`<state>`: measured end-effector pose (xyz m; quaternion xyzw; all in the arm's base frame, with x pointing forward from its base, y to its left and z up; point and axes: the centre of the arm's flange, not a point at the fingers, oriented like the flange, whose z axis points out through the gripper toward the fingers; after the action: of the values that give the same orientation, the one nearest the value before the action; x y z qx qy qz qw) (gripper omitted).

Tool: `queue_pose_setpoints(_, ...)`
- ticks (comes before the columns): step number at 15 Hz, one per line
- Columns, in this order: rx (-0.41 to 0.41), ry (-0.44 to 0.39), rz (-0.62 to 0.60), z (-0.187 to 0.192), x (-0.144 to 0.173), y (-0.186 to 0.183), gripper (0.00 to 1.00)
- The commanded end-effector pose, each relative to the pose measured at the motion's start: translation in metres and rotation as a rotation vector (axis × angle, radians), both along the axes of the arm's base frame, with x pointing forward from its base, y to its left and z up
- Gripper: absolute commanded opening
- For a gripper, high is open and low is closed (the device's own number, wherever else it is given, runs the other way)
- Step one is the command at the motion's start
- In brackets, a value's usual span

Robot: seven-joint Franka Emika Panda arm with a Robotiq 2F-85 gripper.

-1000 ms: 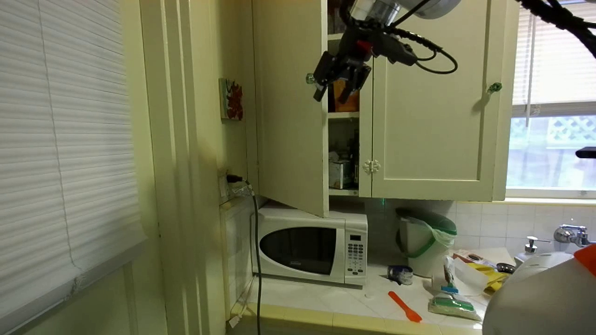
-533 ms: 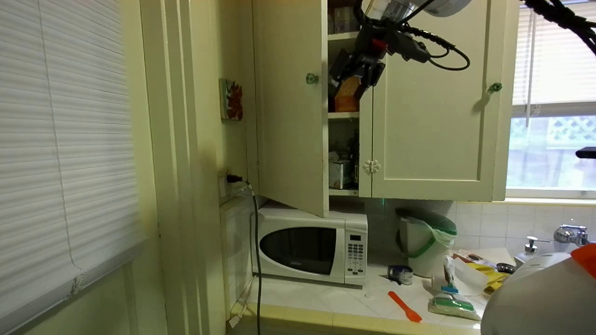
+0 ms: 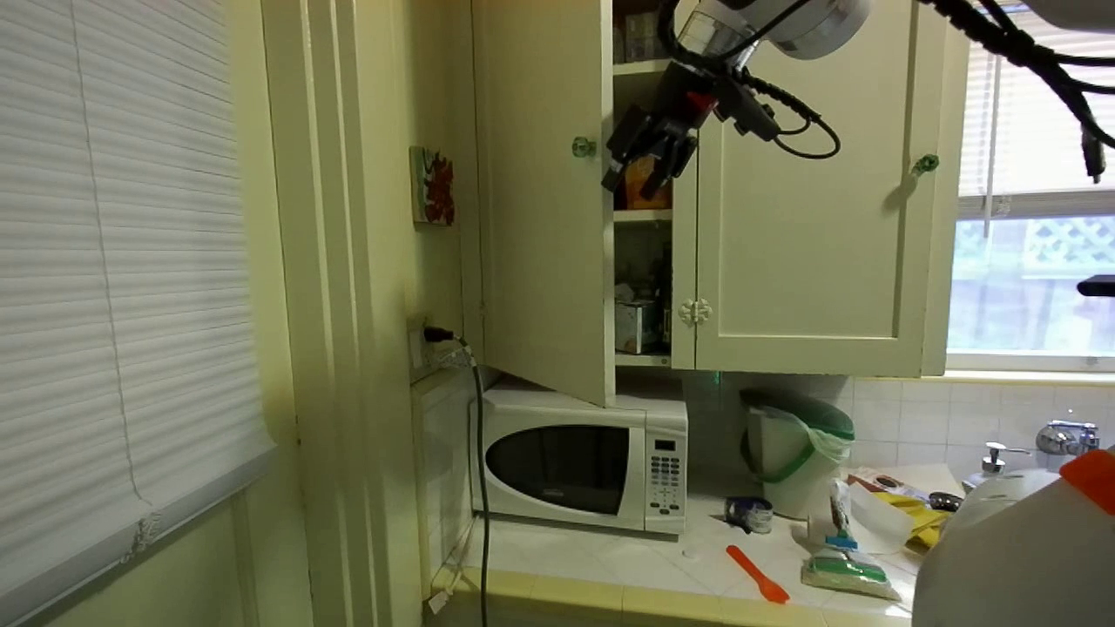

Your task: Open the left cabinet door

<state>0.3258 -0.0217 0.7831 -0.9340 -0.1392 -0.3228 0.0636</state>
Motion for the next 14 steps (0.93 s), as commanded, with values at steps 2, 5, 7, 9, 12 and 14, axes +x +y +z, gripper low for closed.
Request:
queue_pose_setpoints(2, 0.063, -0.044, 0.123, -0.003, 0.001, 0.012, 1.0)
queue_pose_setpoints(5, 0.077, -0.088, 0.17, -0.004, 0.006, 0.02, 1.0)
queue_pose_setpoints(7, 0.073, -0.103, 0.194, -0.008, 0.009, 0.025, 1.0)
queue_pose_setpoints(9, 0.072, -0.098, 0.216, -0.012, 0.011, 0.03, 1.0)
queue_pose_setpoints(12, 0.078, -0.085, 0.252, -0.018, 0.014, 0.043, 1.0)
queue_pose_setpoints(14, 0.088, -0.094, 0.267, -0.025, 0.018, 0.056, 1.0)
